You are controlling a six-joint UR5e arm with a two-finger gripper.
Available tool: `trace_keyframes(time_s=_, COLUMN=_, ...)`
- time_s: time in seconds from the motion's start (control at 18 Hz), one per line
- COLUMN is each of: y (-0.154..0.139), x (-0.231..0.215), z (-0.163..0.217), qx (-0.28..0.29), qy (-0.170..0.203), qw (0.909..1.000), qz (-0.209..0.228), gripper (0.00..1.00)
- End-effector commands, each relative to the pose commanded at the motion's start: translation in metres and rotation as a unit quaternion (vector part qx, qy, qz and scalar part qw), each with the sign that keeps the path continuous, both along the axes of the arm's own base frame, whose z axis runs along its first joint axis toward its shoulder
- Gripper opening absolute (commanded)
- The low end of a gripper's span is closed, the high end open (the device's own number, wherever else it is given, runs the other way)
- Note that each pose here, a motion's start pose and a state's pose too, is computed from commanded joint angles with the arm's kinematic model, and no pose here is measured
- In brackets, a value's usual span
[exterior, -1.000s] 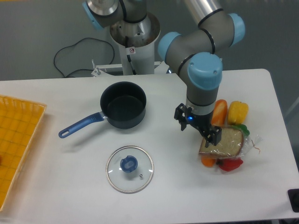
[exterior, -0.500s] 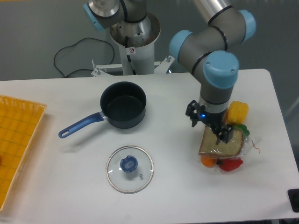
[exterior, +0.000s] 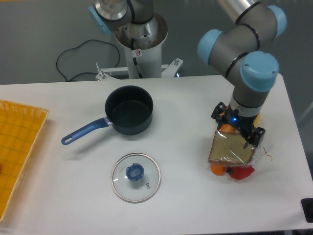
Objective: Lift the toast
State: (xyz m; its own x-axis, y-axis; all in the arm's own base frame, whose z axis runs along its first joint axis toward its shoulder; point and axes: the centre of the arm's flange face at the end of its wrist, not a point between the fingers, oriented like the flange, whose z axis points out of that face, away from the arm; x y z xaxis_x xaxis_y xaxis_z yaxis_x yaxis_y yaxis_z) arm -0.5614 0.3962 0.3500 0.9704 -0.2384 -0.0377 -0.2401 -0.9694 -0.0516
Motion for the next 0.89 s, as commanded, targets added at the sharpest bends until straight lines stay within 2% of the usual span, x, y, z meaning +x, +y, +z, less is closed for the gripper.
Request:
trace_keyframes(time_s=0.33, y=-0.001, x=-0.016, z=0.013, qx=0.004, qy=-0.028, qw=0.9996, qz=0.003, gripper=0.99)
trace_keyframes(time_s=0.89, y=-0.008, x=-0.053, z=0.012, qx=0.029, qy=-0.022, qw=0.9993, qz=0.013, gripper=0.99)
